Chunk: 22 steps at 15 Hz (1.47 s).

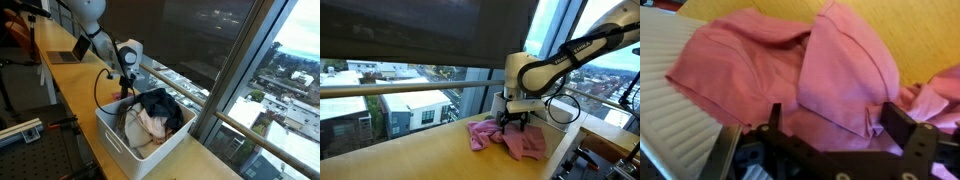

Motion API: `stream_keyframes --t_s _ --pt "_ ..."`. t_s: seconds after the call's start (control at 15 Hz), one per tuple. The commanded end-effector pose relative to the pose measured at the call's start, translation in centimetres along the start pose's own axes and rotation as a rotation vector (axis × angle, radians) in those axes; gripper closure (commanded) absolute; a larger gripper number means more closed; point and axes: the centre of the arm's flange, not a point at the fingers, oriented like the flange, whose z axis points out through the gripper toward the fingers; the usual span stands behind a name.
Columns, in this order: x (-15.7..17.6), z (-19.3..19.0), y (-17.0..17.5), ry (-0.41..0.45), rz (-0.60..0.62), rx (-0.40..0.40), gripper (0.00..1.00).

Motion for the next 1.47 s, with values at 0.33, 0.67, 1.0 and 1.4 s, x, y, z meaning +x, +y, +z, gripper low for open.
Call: stream_keyframes --t_s 0.33,0.67,1.0,1.4 --pt "-0.8 2.3 0.0 0.01 -0.008 0.018 0.04" --pt "-2.3 4.4 -0.3 -0.001 -0.026 0.01 0.47" --pt "-4.0 3.6 -1.4 0.001 -0.06 0.008 0.85" --pt "-5.4 -3.5 -1.3 0.077 -0.088 0.045 0.98"
